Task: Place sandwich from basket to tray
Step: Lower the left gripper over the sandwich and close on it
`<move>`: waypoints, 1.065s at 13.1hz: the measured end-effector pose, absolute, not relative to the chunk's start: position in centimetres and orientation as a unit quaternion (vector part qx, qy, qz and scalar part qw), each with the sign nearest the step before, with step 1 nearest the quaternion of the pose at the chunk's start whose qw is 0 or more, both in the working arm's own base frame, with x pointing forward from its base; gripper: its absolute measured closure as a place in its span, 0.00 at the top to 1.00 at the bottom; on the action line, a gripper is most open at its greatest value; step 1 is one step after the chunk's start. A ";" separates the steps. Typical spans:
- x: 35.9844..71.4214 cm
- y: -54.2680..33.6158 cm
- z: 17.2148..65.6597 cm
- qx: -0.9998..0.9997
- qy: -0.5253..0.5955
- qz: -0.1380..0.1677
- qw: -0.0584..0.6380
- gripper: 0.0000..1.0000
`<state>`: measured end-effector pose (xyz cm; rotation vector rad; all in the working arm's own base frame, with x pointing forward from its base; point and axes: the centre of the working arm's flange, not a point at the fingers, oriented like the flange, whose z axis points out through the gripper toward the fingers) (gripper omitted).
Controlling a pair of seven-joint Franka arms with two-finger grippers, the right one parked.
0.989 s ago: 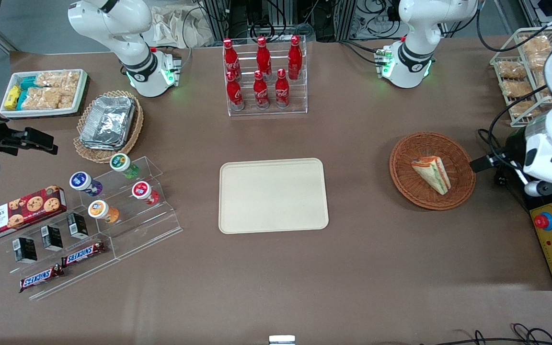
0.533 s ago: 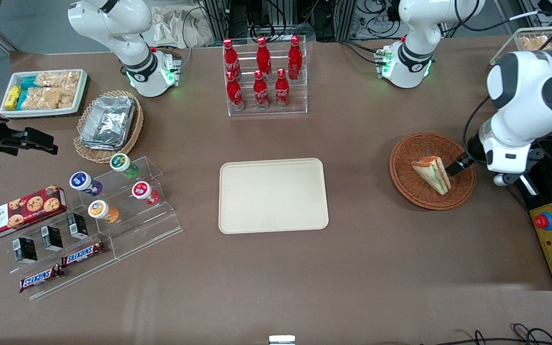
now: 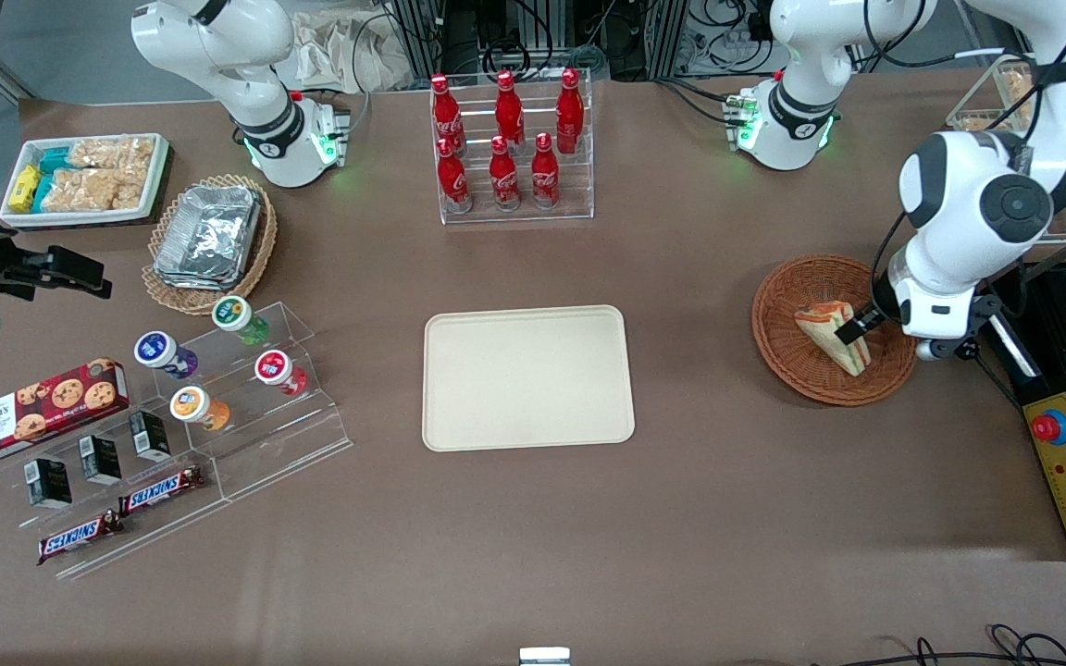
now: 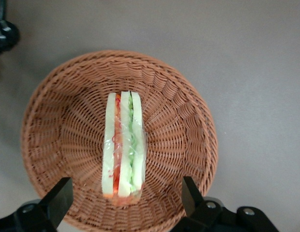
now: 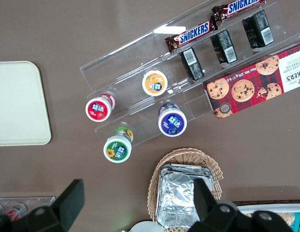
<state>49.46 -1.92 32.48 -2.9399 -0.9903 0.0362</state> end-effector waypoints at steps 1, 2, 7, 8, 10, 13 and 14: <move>48.9 -1.9 31.0 -0.948 -0.318 0.010 0.018 1.00; 48.3 -1.9 29.5 -0.948 -0.317 0.012 0.018 1.00; 47.0 -1.9 26.0 -0.952 -0.301 0.031 0.034 1.00; 46.9 -1.9 25.7 -0.953 -0.299 0.033 0.036 0.93; 46.7 -1.9 25.3 -0.953 -0.298 0.036 0.038 0.68; 47.0 -2.0 25.1 -0.952 -0.303 0.026 0.032 0.38; 47.2 -2.0 25.3 -0.951 -0.306 0.022 0.031 0.34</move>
